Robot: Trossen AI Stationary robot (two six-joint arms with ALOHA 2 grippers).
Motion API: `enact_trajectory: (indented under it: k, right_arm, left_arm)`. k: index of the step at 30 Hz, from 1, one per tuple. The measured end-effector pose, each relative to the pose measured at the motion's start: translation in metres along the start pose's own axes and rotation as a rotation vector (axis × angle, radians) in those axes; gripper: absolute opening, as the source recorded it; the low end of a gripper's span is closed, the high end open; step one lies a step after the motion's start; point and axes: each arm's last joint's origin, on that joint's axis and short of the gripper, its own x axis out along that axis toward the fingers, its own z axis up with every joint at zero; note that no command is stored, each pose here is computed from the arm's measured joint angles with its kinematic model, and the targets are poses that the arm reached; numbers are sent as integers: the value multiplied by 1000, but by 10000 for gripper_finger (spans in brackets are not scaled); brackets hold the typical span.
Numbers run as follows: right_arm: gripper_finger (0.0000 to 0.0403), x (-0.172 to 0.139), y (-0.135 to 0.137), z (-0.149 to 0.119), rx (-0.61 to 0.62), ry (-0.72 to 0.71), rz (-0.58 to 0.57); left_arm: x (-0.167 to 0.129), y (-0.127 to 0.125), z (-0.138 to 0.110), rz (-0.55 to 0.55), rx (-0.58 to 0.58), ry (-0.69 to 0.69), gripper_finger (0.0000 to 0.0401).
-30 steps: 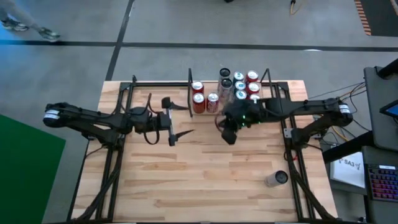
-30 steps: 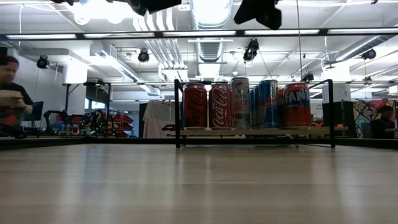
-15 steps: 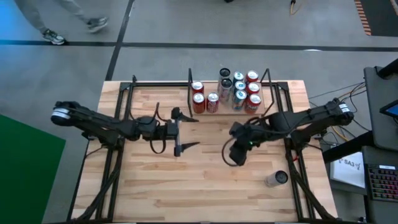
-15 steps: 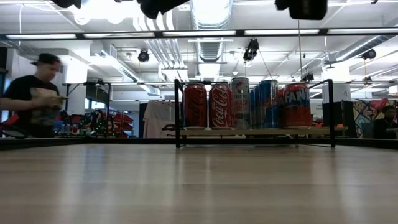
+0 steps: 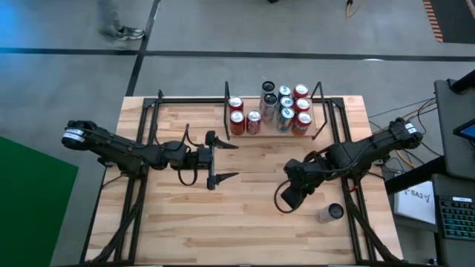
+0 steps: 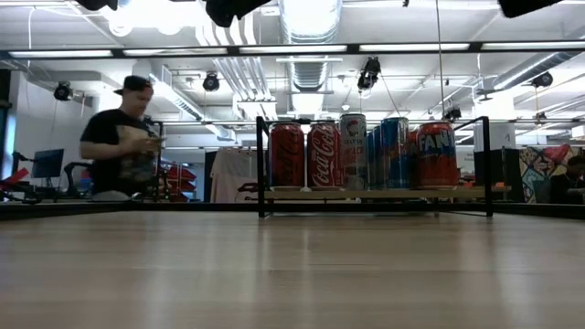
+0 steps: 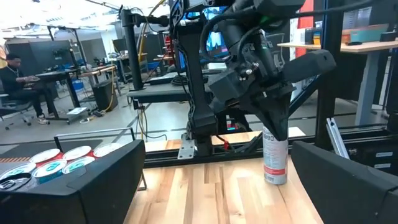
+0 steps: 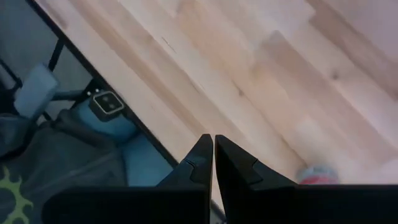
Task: Place canned beverage on shelf
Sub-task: Put the white and pink soda can on the shelf
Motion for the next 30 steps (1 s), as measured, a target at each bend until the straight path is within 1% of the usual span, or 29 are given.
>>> enact_trajectory:
  k: [2, 4, 7, 11, 14, 16, 18, 21, 25, 28, 30]
  right_arm:
    - [9, 0, 0, -4, 34, 21, -3]
    - [9, 1, 0, -7, 61, 71, -6]
    - [9, 0, -5, -13, 98, 148, -52]
    - [9, -2, -18, -20, 173, 242, -189]
    - [9, -7, -30, -27, 255, 311, -332]
    - [9, -10, -37, -32, 284, 337, -415]
    - [9, -12, -37, -34, 281, 341, -419]
    - [9, -13, -35, -33, 273, 330, -377]
    - [9, -13, -36, -34, 271, 331, -386]
    - [9, -16, -36, -42, 241, 337, -377]
    - [9, -20, -35, -51, 218, 343, -372]
  left_arm:
    - [0, 0, 0, 1, 2, 0, 389]
    - [0, 0, 0, 1, 7, 0, 389]
    - [0, 0, 0, 2, 20, 0, 389]
    - [0, 0, 0, 2, 28, -1, 389]
    - [0, 0, 0, 3, 28, -1, 389]
    - [0, 0, 0, 3, 25, -1, 389]
    - [0, 0, 0, 3, 24, -1, 389]
    - [0, 0, 0, 3, 23, 0, 389]
    - [0, 0, 0, 3, 23, 0, 389]
    - [0, 0, 0, 3, 23, -1, 389]
    - [0, 0, 0, 3, 21, -2, 389]
